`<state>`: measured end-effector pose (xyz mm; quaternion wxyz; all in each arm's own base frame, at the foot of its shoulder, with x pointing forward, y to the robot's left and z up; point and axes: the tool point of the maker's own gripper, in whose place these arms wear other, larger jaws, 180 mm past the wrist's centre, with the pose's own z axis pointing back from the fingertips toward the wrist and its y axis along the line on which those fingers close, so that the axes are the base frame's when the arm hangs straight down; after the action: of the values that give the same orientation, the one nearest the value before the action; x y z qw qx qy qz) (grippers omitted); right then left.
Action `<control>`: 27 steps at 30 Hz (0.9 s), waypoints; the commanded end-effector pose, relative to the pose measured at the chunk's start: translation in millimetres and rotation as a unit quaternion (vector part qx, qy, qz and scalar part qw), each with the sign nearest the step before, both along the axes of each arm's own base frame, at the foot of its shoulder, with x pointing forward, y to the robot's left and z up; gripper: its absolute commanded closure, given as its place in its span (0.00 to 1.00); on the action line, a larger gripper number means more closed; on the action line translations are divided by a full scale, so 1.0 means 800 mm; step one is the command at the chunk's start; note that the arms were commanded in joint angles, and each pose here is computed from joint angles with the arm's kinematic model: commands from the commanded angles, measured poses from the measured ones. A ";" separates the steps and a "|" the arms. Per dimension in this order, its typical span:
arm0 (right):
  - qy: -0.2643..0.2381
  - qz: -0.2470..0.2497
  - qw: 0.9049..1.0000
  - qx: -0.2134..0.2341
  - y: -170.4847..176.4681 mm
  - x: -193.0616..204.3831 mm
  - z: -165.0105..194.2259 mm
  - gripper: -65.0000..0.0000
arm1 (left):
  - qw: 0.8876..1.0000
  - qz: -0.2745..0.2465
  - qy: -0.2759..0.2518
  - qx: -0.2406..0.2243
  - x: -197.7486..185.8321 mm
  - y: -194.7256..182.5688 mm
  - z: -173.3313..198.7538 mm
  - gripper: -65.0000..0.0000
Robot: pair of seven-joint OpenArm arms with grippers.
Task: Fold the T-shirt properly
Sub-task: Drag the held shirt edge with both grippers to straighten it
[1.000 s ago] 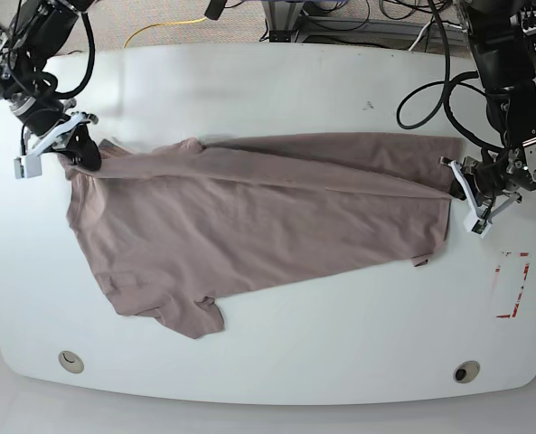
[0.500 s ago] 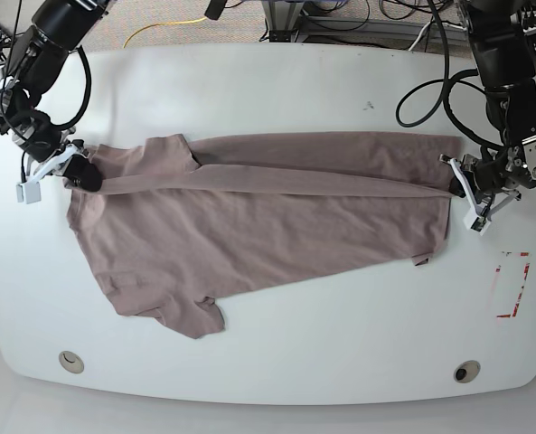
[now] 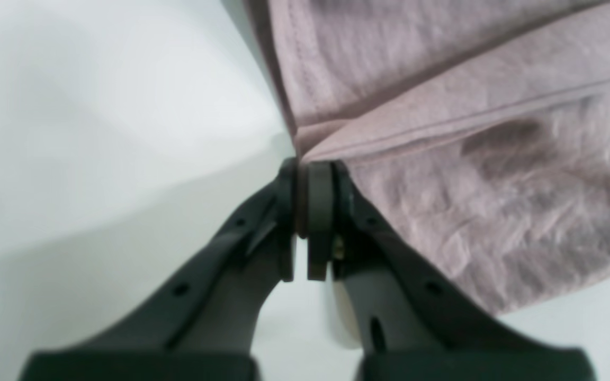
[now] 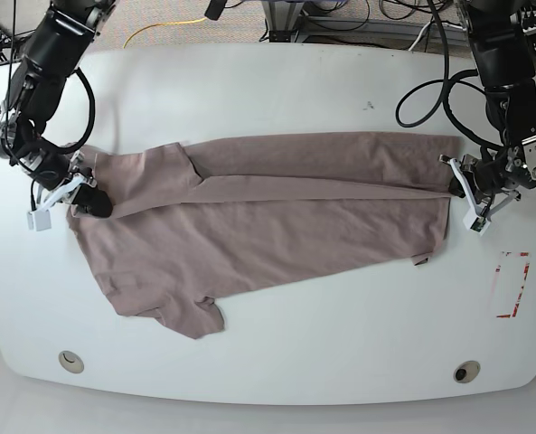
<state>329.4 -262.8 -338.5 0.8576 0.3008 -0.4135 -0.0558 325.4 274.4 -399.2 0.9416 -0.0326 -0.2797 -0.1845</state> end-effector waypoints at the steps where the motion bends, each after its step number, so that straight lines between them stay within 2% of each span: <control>1: -0.032 -0.006 0.999 -0.002 -0.016 0.024 0.024 1.00 | 1.000 0.000 -0.027 0.008 0.016 0.009 0.022 0.98; 4: -0.008 -0.006 1.000 -0.002 -0.028 0.028 0.011 1.00 | 1.000 0.000 -0.027 0.008 0.016 0.009 0.022 0.98; 6: 0.000 -0.012 1.000 -0.001 -0.037 0.034 0.005 0.95 | 1.000 0.000 -0.029 0.008 0.017 0.009 0.023 0.98; 11: 0.000 -0.020 1.000 -0.022 -0.060 0.033 0.009 0.58 | 0.999 0.000 -0.031 0.007 0.019 0.009 0.024 0.97; 13: 0.009 -0.022 0.999 -0.031 -0.069 0.023 0.005 0.42 | 0.999 0.000 -0.031 0.007 0.019 0.009 0.025 0.91; 15: 0.014 -0.022 0.999 -0.040 -0.076 0.016 0.004 0.35 | 0.999 -0.002 -0.038 0.010 0.022 0.008 0.031 0.82; 19: 0.034 -0.017 0.997 -0.065 -0.089 -0.008 -0.005 0.34 | 0.997 -0.015 -0.070 0.022 0.030 0.000 0.056 0.61; 21: 0.044 -0.014 0.996 -0.076 -0.094 -0.020 -0.009 0.34 | 0.997 -0.022 -0.070 0.033 0.022 -0.002 0.060 0.54; 27: 0.077 -0.010 0.993 -0.085 -0.096 -0.053 -0.032 0.34 | 0.994 -0.044 -0.074 0.066 0.005 -0.017 0.080 0.52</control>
<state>277.7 -331.1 -382.4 0.9163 0.2246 -0.3260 -0.0605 320.8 263.9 -354.2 0.9208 0.0214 -0.3084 -0.2381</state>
